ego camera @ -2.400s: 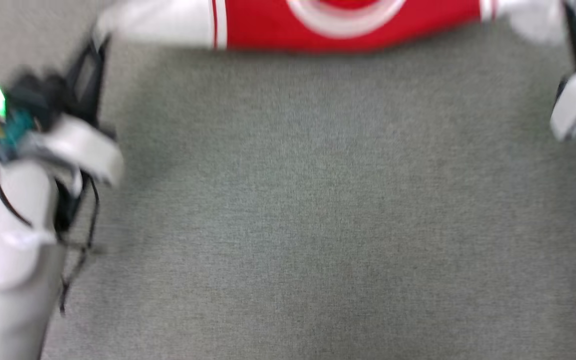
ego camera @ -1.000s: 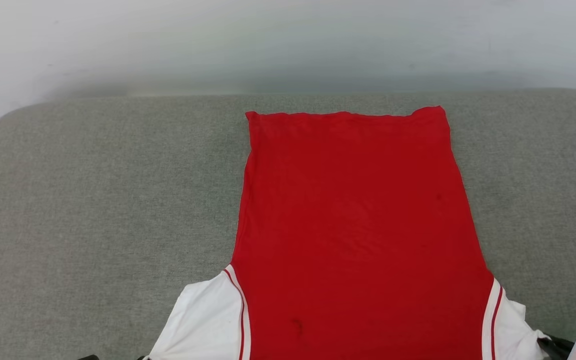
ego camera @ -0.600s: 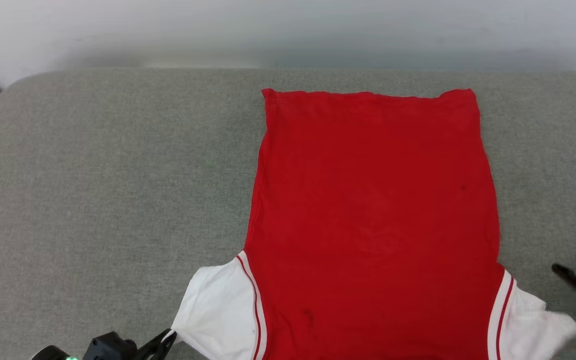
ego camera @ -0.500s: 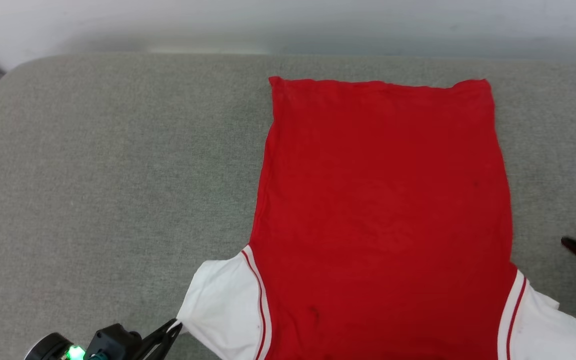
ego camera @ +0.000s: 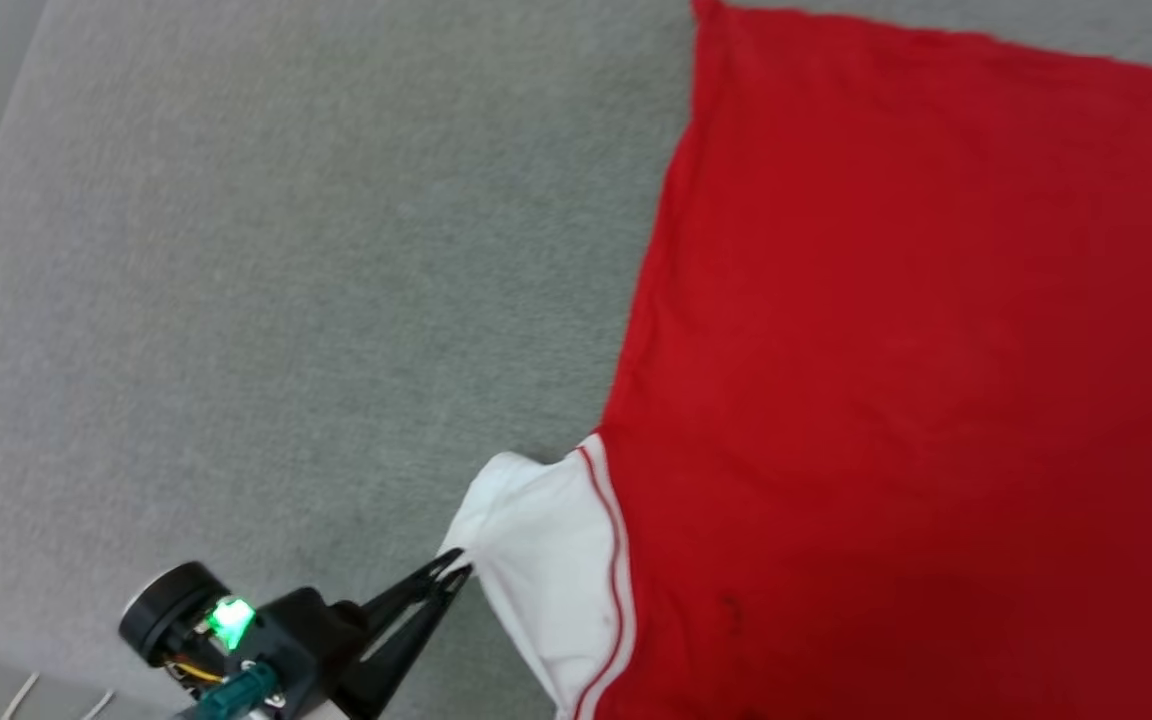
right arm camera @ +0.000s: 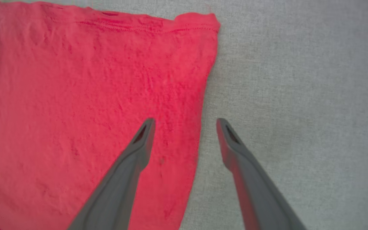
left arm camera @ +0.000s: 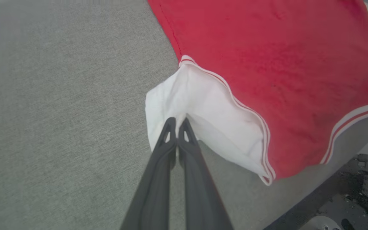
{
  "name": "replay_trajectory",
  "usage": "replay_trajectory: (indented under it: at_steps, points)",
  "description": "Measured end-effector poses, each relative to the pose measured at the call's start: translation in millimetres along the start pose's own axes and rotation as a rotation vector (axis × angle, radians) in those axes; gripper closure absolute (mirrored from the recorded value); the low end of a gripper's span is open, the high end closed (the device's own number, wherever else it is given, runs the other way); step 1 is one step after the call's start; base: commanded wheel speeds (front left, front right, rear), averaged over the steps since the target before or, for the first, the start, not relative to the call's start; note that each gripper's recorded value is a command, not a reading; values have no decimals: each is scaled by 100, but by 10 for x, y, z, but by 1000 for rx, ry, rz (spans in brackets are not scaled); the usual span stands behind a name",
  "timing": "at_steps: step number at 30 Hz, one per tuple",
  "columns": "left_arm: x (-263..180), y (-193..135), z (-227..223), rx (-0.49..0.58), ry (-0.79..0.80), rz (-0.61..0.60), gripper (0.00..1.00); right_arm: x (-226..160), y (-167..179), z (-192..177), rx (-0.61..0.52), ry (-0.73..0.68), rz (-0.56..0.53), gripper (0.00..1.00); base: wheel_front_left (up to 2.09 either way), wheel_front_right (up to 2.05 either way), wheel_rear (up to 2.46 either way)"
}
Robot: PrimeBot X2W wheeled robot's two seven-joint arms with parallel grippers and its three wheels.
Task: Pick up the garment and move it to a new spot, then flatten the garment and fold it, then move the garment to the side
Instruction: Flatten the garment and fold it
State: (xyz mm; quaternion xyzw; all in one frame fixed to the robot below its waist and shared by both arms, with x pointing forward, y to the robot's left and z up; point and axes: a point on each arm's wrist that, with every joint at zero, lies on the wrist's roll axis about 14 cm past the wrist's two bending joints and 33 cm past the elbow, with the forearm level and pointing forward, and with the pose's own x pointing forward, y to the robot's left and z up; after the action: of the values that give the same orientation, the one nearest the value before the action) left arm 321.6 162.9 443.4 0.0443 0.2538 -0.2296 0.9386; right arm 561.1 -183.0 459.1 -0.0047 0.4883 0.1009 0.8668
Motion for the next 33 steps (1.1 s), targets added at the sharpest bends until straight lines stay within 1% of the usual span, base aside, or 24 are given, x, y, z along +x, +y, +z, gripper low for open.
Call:
replay_trajectory:
  at_steps: [5,8,11,15,21,22,24,28,33]
  points:
    - [0,42,35,-20,8,27,100,382,-51,107,36,81,-69,0,0,0,0]
    - [1,106,30,-20,20,51,100,600,-87,98,66,122,-97,0,0,0,0]
    - [3,155,-15,-20,45,70,100,807,-67,50,79,159,-105,0,0,0,0]
    - [22,202,-78,-27,69,83,100,1018,33,19,86,182,-85,0,0,0,0]
    - [70,238,-137,-31,86,85,100,1174,82,-90,73,214,-87,0,0,0,0]
    - [74,240,-145,-31,88,85,100,1183,81,-103,76,214,-86,42,0,0,0]
    - [79,242,-148,-31,87,84,100,1187,72,-145,78,222,-87,100,0,0,0]
    - [78,254,-130,-24,77,84,100,1159,86,-218,83,232,-80,100,0,0,0]
    - [59,257,-56,-31,41,88,100,1023,77,-349,81,244,-77,100,0,0,0]
